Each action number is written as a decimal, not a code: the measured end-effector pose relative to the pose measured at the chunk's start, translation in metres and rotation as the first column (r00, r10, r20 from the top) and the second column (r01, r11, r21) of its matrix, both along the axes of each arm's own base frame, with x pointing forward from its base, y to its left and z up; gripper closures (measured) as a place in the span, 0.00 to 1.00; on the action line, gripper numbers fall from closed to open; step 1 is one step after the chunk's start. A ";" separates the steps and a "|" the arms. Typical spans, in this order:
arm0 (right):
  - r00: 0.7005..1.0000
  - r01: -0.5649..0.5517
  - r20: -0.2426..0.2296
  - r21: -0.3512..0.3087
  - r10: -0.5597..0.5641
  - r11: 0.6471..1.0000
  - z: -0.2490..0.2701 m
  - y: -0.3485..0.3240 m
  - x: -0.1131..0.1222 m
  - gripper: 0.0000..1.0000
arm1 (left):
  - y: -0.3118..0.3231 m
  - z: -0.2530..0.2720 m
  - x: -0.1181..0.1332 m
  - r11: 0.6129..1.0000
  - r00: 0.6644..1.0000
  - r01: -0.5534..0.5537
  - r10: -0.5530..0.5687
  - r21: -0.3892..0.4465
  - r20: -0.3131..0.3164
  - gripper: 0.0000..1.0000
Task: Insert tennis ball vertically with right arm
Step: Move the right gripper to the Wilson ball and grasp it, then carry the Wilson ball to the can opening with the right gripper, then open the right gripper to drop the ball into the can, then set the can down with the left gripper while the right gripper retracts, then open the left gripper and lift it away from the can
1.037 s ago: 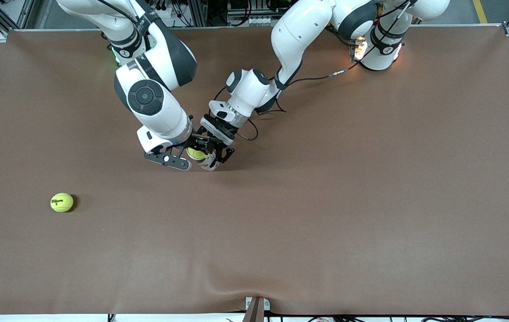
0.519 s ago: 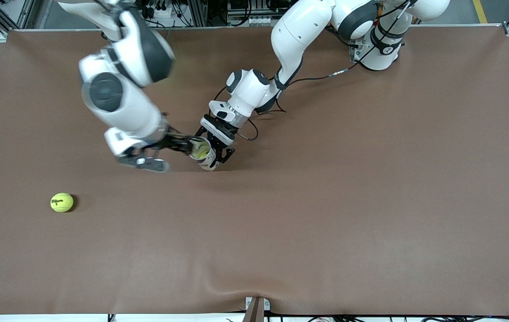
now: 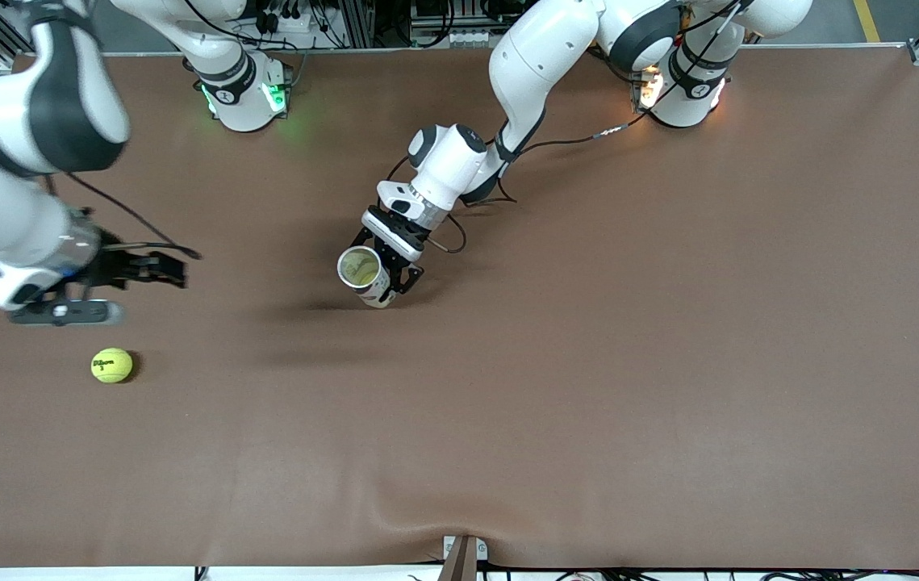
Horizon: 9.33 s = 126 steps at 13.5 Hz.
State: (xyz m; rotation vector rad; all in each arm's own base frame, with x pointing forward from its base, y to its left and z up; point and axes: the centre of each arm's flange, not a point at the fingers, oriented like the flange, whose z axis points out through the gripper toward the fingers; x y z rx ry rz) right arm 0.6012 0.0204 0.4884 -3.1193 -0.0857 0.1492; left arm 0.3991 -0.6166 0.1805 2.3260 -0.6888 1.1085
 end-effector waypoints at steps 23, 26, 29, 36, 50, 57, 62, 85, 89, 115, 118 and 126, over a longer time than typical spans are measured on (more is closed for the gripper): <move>0.956 -0.015 0.291 -0.102 0.044 0.995 -0.278 -0.201 0.019 0.00 | 0.000 -0.003 -0.001 1.000 1.000 0.000 0.000 0.003 0.000 0.22; 0.959 -0.016 0.280 -0.097 0.043 0.995 -0.287 -0.201 0.018 0.04 | 0.000 -0.003 -0.001 1.000 1.000 0.000 0.000 0.003 0.000 0.22; 0.955 -0.072 0.278 -0.109 0.100 0.991 -0.286 -0.202 0.018 0.30 | 0.000 -0.003 -0.001 1.000 1.000 0.000 0.000 0.003 0.000 0.22; 0.962 -0.136 0.223 -0.110 0.157 0.985 -0.259 -0.206 0.020 0.35 | 0.000 -0.003 -0.001 1.000 1.000 0.000 0.000 0.003 0.001 0.22; 0.989 0.142 -0.045 0.002 -0.141 0.990 -0.014 0.117 -0.017 0.35 | 0.000 -0.003 -0.001 1.000 1.000 0.000 0.000 0.003 0.001 0.22; 0.958 0.287 0.001 0.016 -0.287 0.958 -0.014 0.238 -0.049 0.35 | 0.000 -0.003 -0.001 1.000 1.000 -0.001 0.001 0.003 0.001 0.22; 0.933 0.359 0.006 0.034 -0.360 0.933 -0.038 0.298 -0.065 0.35 | 0.000 -0.003 -0.001 1.000 1.000 0.000 0.000 0.003 0.001 0.22; 0.962 0.274 0.018 -0.016 -0.274 0.962 0.004 0.214 -0.053 0.00 | 0.001 -0.018 -0.005 1.000 1.000 0.004 -0.004 0.018 -0.016 0.00; 0.986 0.152 0.066 -0.014 -0.151 0.988 0.076 0.107 -0.046 0.00 | -0.002 -0.017 -0.010 1.000 1.000 0.005 -0.005 0.010 -0.024 0.00; 0.991 0.084 0.108 -0.031 -0.080 0.996 0.153 -0.015 -0.026 0.00 | 0.090 0.105 0.050 0.950 0.892 0.286 -0.216 0.127 -0.397 0.00; 0.994 0.085 0.076 -0.034 -0.082 0.996 0.148 -0.015 -0.028 0.00 | 0.126 0.150 0.086 0.894 0.838 0.387 -0.240 0.224 -0.489 0.00; 0.995 0.100 0.036 -0.038 -0.098 0.994 0.144 -0.024 -0.032 0.00 | 0.312 0.240 0.201 0.889 0.714 0.247 0.102 0.385 -0.693 0.00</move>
